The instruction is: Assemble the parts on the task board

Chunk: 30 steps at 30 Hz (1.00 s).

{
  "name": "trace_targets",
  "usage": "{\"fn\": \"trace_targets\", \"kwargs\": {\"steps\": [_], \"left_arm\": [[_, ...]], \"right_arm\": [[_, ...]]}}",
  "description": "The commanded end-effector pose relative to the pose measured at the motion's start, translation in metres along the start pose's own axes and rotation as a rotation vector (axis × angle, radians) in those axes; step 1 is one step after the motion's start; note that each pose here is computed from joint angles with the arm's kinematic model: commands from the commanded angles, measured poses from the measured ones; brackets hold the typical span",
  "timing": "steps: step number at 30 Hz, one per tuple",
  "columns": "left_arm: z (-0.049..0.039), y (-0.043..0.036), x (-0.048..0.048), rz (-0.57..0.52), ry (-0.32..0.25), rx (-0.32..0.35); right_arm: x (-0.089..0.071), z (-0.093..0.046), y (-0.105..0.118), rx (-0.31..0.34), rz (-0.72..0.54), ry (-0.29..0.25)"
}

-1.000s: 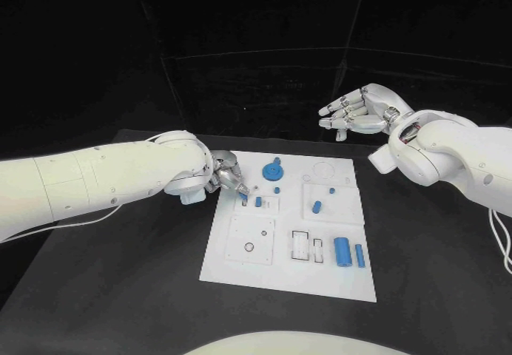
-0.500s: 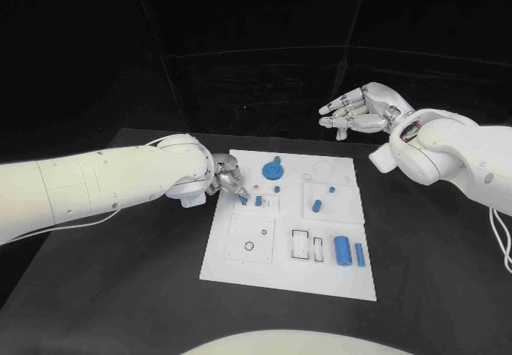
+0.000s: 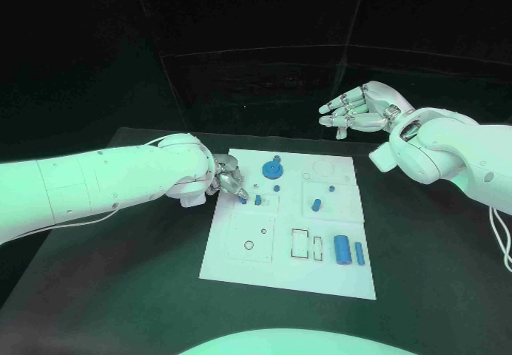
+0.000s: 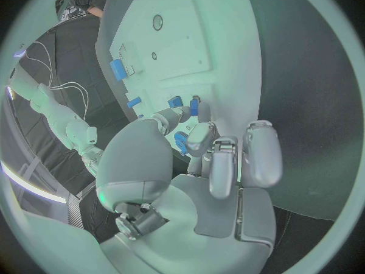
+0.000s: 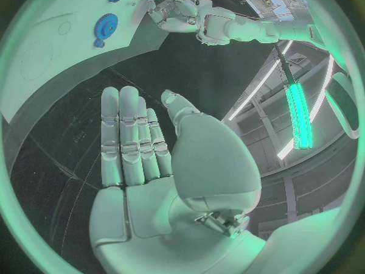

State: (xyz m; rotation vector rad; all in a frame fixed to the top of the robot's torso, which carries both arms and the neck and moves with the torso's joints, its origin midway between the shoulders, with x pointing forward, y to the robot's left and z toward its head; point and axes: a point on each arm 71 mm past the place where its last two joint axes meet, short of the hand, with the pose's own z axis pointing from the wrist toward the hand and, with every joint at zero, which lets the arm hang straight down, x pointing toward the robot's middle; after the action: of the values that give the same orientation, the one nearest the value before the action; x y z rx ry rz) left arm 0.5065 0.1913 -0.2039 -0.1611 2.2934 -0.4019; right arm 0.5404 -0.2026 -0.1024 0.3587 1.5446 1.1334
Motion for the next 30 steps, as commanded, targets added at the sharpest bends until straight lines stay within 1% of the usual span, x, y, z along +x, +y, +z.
{"fn": "trace_targets", "kwargs": {"steps": [1,15,30], "left_arm": [[-0.0001,0.0006,0.0037,0.035,0.027,-0.015],[-0.0013,0.003,0.0039,0.037,0.028,-0.021],[0.0014,-0.0025,0.0067,0.057,0.057,-0.036]], "right_arm": [[-0.0002,0.0,0.0021,-0.014,0.0,0.004],[-0.0002,0.0001,0.002,-0.014,0.0,0.004],[-0.0002,0.0003,0.0019,-0.011,-0.001,0.001]]}}
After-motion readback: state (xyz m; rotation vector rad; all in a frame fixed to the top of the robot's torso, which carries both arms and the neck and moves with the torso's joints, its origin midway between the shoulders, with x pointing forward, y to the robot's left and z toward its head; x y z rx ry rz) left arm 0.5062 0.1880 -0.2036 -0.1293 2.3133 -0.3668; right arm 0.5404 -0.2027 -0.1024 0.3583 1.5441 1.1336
